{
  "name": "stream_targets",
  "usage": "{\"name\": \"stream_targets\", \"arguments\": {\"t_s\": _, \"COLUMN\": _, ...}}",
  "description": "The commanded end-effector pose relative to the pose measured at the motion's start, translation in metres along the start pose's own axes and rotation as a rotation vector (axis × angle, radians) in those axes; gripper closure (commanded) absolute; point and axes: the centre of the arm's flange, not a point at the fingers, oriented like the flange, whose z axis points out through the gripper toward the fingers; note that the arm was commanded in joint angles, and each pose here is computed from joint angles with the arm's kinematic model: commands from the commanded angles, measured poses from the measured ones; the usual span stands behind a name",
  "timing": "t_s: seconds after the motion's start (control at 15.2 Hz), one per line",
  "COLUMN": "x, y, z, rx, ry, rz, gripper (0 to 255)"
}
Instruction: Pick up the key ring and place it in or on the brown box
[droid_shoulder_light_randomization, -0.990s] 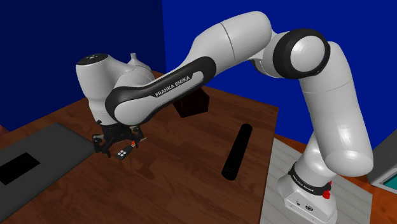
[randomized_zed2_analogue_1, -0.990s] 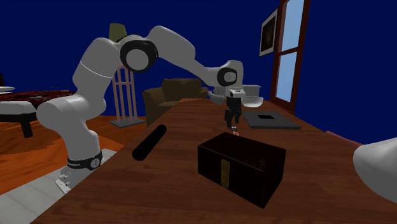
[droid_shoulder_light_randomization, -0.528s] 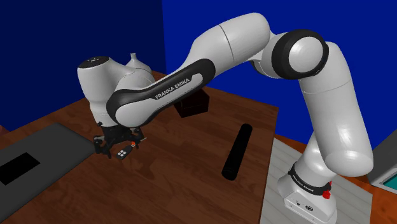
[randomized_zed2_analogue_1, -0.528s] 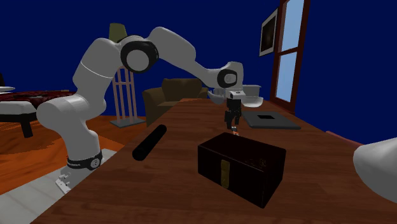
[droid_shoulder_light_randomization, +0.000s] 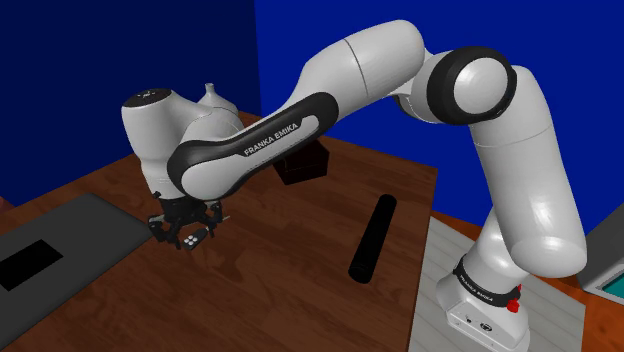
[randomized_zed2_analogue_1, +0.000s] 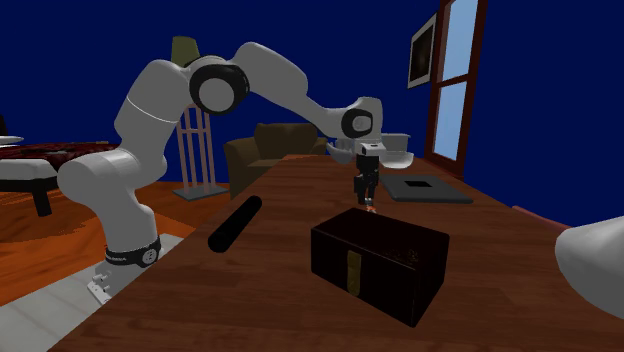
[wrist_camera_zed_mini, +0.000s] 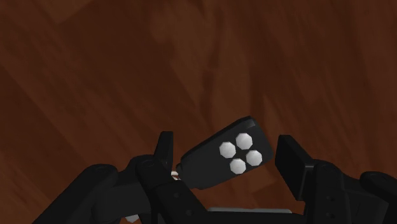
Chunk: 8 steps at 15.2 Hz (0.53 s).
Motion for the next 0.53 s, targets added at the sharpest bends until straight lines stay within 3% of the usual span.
{"name": "stream_targets", "arguments": {"t_s": 0.0, "x": 0.000, "y": 0.000, "z": 0.000, "rx": 0.000, "ry": 0.000, "rz": 0.000, "gripper": 255}}
{"name": "stream_targets", "arguments": {"t_s": 0.46, "x": 0.001, "y": 0.000, "z": -0.026, "rx": 0.000, "ry": 0.000, "rz": 0.000, "gripper": 255}}
